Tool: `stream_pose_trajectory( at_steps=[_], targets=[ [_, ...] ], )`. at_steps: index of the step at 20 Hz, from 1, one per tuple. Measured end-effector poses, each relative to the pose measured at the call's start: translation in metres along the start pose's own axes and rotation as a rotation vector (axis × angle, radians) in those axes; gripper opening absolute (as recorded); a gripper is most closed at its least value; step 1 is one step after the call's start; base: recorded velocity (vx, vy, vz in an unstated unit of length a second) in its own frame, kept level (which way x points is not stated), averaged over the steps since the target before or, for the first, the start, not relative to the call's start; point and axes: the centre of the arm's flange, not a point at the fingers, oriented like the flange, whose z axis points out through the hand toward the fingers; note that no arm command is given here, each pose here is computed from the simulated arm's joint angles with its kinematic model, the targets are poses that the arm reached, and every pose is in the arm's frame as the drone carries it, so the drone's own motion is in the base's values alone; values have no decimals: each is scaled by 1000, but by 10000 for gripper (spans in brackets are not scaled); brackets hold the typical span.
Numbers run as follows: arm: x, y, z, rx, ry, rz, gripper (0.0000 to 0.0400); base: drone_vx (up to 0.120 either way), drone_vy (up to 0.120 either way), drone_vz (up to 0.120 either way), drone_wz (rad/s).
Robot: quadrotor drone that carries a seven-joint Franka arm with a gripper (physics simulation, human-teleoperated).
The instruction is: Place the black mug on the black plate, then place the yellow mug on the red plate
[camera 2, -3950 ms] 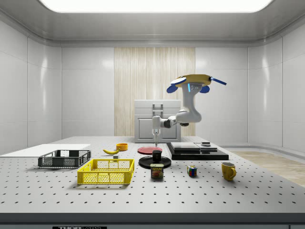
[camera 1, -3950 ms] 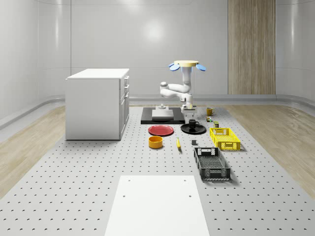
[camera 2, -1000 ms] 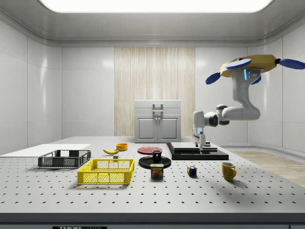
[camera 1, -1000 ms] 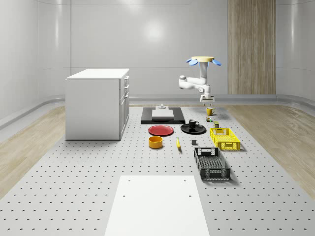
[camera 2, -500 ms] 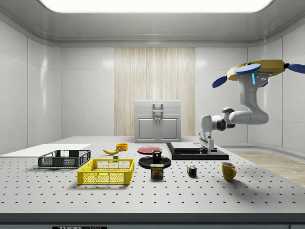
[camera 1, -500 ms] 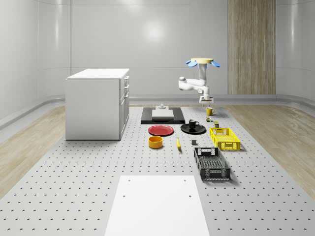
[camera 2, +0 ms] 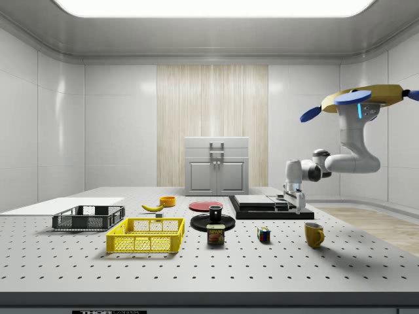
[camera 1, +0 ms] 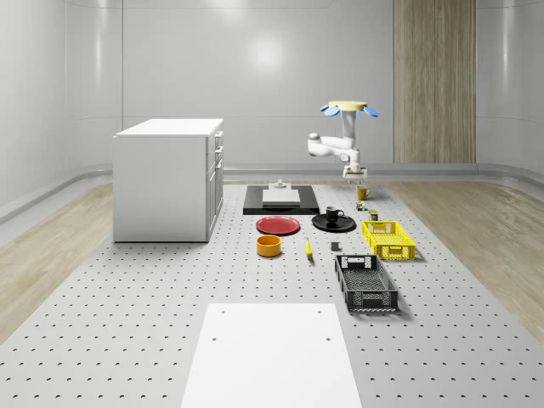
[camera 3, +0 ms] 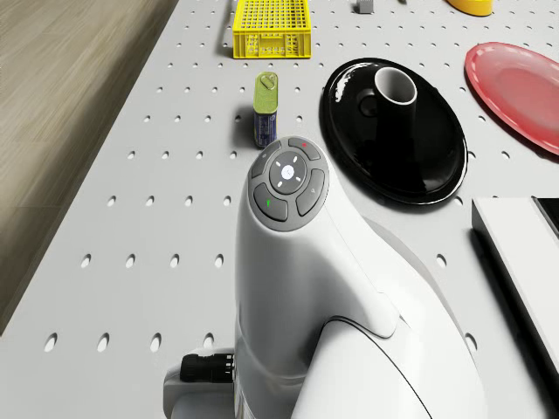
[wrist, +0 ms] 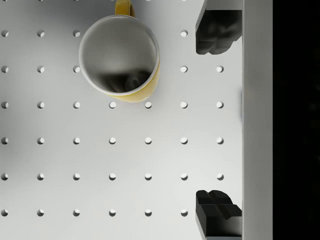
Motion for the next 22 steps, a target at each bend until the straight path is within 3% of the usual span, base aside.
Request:
stream_pose_trajectory(
  at_steps=[5,12,22],
  targets=[
    [0,0,0,0,0,0,400,-120,80,-16,0],
    [0,0,0,0,0,0,400,-120,0,0,0],
    [0,0,30,0,0,0,400,0,0,0,0]
  ],
)
